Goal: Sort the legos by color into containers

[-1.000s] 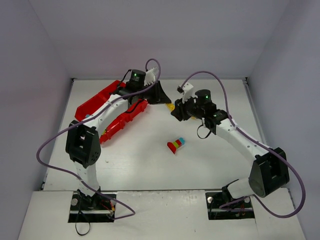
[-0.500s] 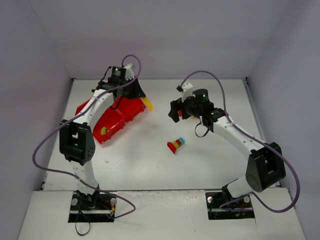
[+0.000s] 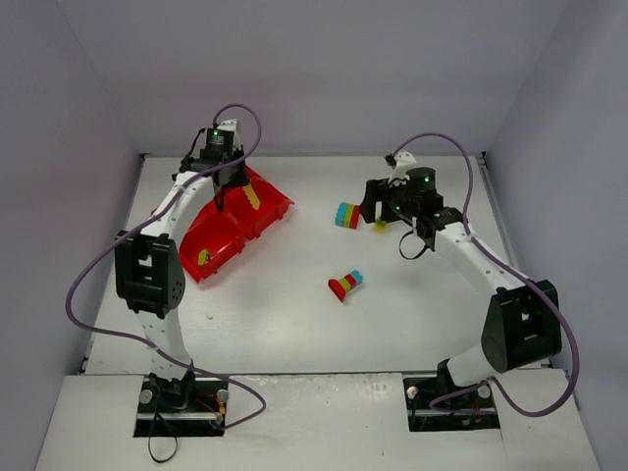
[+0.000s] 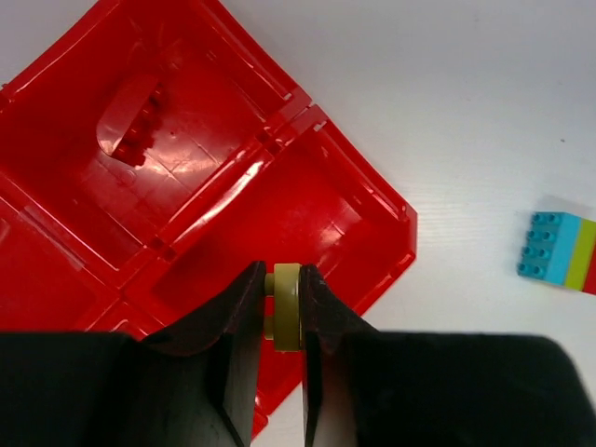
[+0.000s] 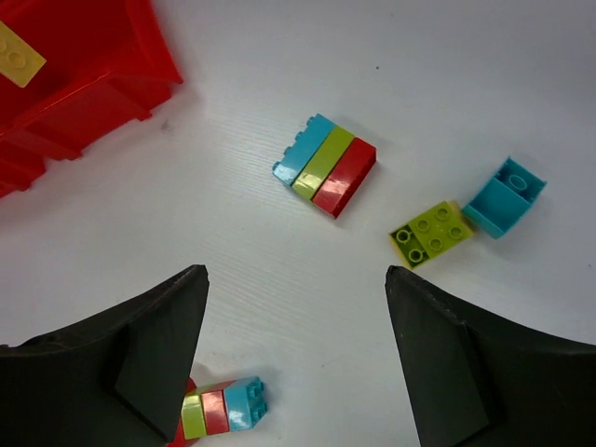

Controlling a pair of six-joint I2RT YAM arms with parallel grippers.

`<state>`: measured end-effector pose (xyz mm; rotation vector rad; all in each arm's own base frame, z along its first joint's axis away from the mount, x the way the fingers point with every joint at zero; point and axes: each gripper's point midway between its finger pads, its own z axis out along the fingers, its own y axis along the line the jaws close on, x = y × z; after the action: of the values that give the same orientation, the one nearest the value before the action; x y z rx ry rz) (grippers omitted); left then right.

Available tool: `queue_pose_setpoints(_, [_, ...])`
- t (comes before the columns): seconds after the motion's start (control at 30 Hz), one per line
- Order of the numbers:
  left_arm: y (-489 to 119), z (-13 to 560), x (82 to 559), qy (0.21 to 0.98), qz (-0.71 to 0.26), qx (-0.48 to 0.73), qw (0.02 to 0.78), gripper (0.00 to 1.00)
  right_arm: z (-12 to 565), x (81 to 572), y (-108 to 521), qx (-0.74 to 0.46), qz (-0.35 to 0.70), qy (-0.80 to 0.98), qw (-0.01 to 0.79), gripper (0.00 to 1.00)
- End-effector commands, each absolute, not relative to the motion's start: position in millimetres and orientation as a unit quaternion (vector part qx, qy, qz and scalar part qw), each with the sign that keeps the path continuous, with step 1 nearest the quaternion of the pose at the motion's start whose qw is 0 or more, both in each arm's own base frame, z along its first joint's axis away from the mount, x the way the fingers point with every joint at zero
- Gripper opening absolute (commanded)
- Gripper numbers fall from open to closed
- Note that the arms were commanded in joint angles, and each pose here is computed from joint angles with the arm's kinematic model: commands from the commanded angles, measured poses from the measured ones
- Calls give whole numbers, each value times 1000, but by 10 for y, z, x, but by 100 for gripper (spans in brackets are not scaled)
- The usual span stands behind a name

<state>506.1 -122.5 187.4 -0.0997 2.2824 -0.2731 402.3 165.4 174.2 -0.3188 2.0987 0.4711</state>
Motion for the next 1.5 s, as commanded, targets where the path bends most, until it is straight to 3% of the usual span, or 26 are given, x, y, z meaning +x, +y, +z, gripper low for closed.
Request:
queue_pose_setpoints(0.0, [-1086, 2158, 5348, 879, -82, -45, 467, 15, 1882, 4184, 1566, -86, 194, 847, 487, 73])
queue_pose_setpoints(0.37, [-1030, 2000, 5461, 888, -63, -33, 454, 41, 1574, 4340, 1128, 53, 129, 878, 457, 72])
queue_pose_setpoints(0.73, [-1168, 2381, 5215, 884, -104, -25, 456, 45, 1392, 4730, 801, 178, 50, 875, 448, 71])
queue_pose_setpoints(0.83, [-1253, 2454, 5034, 887, -115, -16, 447, 50, 1230, 4844, 774, 197, 42, 879, 433, 70])
queue_pose_setpoints(1.23, [-1552, 2278, 4507, 905, -133, 14, 404, 54, 744, 5152, 700, 233, 13, 889, 395, 68])
queue_pose_setpoints(1.33, [-1635, 2242, 4450, 907, -134, 23, 399, 54, 674, 5206, 669, 230, 8, 891, 391, 64])
queue_pose_setpoints(1.47, [-1756, 2235, 4402, 907, -135, 38, 396, 54, 667, 5235, 647, 222, 6, 893, 391, 40])
